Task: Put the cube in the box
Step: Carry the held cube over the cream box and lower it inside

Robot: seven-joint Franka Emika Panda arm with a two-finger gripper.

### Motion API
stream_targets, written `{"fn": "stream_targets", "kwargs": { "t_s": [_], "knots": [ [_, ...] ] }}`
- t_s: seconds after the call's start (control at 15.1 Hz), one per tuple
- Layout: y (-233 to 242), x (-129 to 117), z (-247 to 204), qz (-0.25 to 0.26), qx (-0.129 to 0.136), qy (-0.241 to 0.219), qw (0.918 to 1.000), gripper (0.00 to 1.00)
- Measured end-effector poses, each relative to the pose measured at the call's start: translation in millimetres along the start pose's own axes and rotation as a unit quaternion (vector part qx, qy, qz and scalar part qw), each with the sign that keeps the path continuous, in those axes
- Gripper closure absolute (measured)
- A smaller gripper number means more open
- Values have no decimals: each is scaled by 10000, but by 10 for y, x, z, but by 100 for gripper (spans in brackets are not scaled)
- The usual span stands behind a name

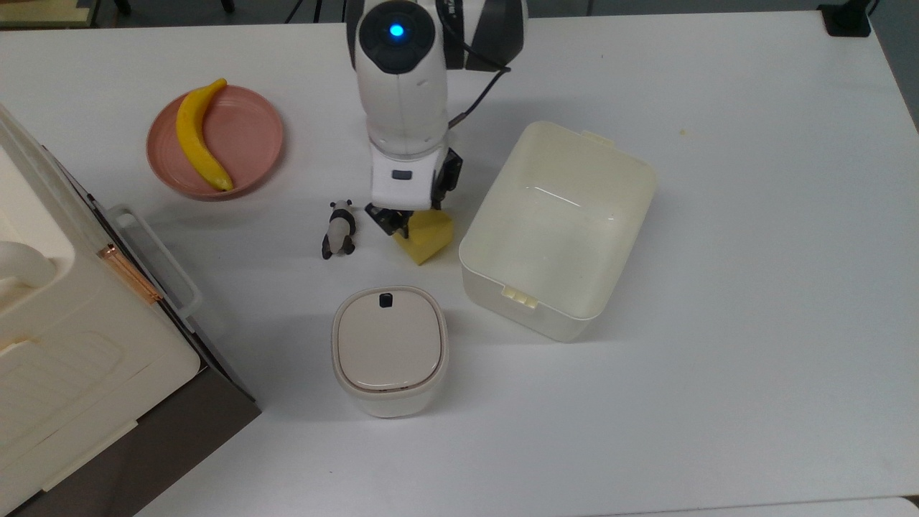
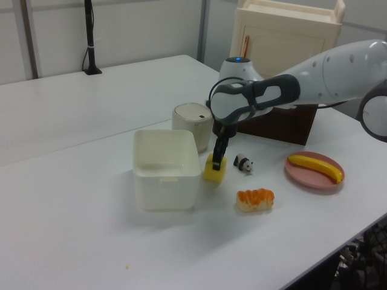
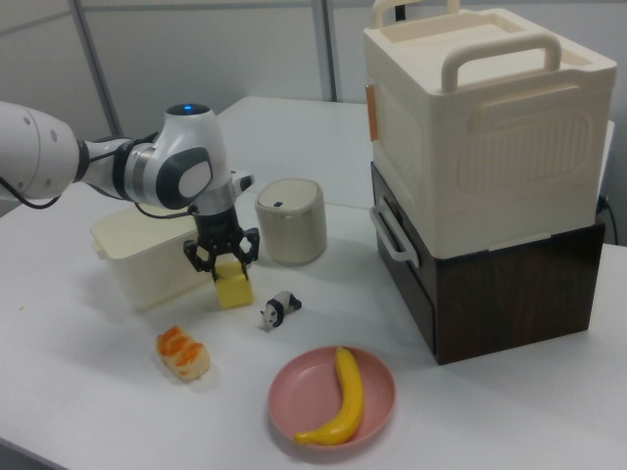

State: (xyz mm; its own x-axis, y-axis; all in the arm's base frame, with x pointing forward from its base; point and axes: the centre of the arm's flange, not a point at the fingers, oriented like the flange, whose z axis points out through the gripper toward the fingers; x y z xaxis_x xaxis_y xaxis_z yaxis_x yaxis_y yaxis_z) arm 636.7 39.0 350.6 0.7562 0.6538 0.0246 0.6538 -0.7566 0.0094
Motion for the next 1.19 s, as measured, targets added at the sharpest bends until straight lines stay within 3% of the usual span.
{"fn": "stream_targets", "kwargs": {
  "t_s": [0.2,0.4,0.66,1.19],
  "knots": [
    [245,-242,-346,28,-73,-4,10000,44],
    [237,-299,-832,278,321,236,9988,44],
    [88,-76,-1189,889,638,666,9918,44],
    [-516,488,-1461,1840,1068,1018,9718,41]
  ]
}}
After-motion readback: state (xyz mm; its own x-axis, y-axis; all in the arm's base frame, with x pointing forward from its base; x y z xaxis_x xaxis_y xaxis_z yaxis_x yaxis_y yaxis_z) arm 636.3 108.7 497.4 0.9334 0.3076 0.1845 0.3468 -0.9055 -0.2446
